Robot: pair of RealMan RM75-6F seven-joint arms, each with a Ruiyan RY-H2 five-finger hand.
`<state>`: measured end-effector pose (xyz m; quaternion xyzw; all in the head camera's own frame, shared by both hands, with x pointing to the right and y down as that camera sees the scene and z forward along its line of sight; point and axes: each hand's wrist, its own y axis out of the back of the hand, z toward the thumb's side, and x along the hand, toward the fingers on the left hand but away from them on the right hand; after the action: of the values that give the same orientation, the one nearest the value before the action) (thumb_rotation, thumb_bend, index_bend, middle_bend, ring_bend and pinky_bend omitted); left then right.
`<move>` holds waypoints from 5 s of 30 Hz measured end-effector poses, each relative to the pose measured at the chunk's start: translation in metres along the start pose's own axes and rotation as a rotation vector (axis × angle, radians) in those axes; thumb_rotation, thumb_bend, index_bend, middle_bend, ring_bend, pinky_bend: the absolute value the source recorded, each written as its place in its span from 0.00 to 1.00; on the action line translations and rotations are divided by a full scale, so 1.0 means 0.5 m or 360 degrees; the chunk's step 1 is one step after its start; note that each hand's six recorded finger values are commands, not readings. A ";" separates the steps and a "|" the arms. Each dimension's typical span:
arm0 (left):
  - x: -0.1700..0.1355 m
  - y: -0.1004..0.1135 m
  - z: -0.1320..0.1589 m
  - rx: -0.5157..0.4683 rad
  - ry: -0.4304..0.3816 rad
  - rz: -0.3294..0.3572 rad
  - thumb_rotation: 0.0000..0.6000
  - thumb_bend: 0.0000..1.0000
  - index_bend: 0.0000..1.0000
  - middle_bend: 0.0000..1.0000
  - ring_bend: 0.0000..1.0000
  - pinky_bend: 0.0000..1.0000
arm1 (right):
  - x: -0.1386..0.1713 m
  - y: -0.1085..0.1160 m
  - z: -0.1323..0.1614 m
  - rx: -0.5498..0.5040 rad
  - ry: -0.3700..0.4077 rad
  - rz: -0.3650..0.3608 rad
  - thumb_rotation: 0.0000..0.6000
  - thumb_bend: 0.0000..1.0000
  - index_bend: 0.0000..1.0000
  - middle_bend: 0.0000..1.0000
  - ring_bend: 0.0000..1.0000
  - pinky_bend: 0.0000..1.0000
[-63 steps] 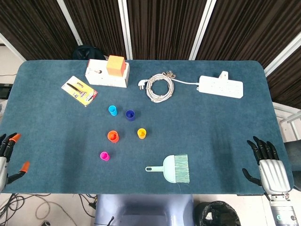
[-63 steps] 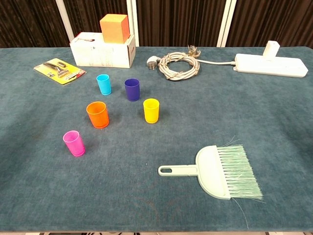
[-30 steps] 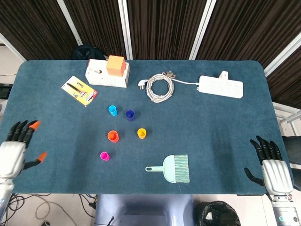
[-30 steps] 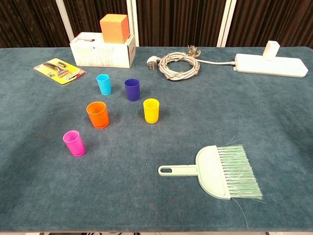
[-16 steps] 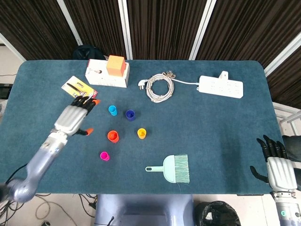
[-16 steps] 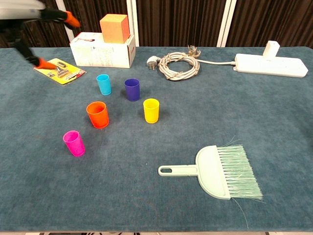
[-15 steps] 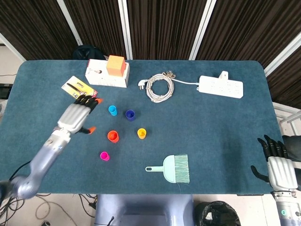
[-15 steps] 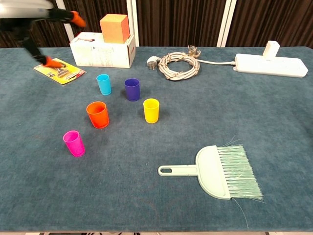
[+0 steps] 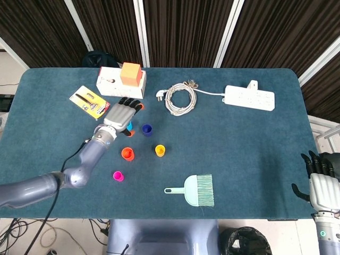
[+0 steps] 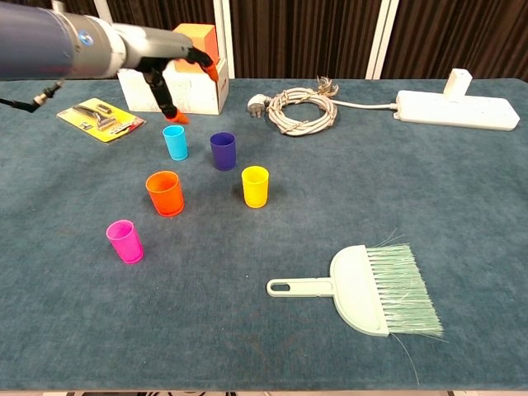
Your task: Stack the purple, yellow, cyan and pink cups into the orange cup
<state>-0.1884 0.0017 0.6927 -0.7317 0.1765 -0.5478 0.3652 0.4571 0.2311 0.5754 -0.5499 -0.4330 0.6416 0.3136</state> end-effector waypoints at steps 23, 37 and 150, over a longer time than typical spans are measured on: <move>0.076 -0.074 0.081 0.0100 -0.0038 -0.0117 1.00 0.22 0.27 0.08 0.00 0.00 | -0.006 -0.004 -0.013 0.0017 -0.0034 -0.0001 1.00 0.34 0.12 0.05 0.09 0.05; 0.084 -0.085 0.080 0.0173 0.0005 -0.0121 1.00 0.27 0.37 0.09 0.00 0.00 | -0.008 -0.005 -0.016 0.0012 -0.0036 -0.0001 1.00 0.34 0.12 0.05 0.09 0.05; -0.129 -0.037 0.045 0.0166 -0.0306 -0.0034 1.00 0.27 0.17 0.11 0.00 0.00 | -0.003 0.012 -0.020 -0.0057 -0.0041 -0.0049 1.00 0.34 0.12 0.05 0.09 0.05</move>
<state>-0.1917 0.0644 0.6597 -0.7628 0.1039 -0.4873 0.4121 0.4675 0.2296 0.5705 -0.5404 -0.4569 0.6359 0.3079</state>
